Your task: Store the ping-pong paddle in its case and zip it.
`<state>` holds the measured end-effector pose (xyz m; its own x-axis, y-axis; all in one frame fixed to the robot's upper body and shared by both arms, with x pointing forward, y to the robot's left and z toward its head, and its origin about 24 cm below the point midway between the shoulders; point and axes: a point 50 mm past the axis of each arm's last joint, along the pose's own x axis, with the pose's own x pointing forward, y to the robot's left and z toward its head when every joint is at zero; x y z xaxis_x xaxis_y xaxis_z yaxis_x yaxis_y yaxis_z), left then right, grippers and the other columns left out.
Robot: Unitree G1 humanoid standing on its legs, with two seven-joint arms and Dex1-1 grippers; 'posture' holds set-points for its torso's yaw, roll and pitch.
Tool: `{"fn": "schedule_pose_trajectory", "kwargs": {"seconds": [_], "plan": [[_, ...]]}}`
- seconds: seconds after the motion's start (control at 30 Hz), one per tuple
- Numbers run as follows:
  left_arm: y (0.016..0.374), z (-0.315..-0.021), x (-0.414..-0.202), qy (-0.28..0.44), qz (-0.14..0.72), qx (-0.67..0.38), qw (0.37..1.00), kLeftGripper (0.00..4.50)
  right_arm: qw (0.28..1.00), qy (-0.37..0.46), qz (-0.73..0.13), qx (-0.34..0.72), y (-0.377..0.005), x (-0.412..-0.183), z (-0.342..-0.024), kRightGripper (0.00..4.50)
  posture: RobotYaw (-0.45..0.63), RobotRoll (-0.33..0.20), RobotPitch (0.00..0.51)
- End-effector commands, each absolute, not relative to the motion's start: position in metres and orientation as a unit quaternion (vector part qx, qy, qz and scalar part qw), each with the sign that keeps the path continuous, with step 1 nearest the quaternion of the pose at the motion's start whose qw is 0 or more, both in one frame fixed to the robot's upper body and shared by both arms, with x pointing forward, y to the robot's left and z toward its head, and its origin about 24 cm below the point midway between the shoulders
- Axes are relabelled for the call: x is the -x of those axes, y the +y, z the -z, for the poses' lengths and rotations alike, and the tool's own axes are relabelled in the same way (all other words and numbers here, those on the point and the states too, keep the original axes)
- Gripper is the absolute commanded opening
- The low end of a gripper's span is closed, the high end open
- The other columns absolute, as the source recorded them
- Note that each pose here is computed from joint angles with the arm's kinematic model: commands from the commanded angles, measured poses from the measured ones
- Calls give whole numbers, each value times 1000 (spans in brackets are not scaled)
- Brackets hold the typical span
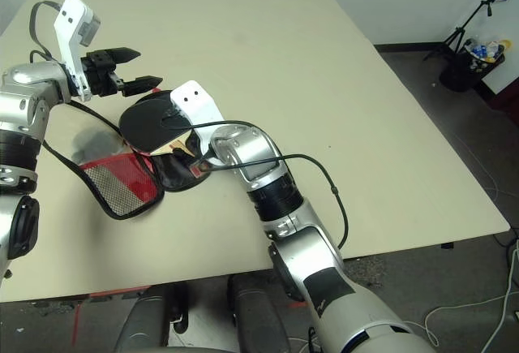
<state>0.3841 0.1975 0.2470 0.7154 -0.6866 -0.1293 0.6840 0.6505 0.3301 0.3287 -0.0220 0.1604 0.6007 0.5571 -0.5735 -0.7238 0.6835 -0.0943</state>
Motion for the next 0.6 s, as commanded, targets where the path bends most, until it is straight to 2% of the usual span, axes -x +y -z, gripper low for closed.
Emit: {"fn": "schedule_pose_trajectory", "kwargs": {"seconds": [0.03,0.3,0.6], "plan": [[201,-247,-385,-5,371,-179,911,4500,866,270,-385,167,-13,-321,-159,4476,-89,0,144],[201,-246,-385,-7,368,-176,913,4500,855,296,-384,184,-12,-319,-143,4476,-82,0,147],[203,-247,-384,-6,363,-175,915,4500,867,282,-365,188,-11,-324,-144,1689,-80,0,147]]}}
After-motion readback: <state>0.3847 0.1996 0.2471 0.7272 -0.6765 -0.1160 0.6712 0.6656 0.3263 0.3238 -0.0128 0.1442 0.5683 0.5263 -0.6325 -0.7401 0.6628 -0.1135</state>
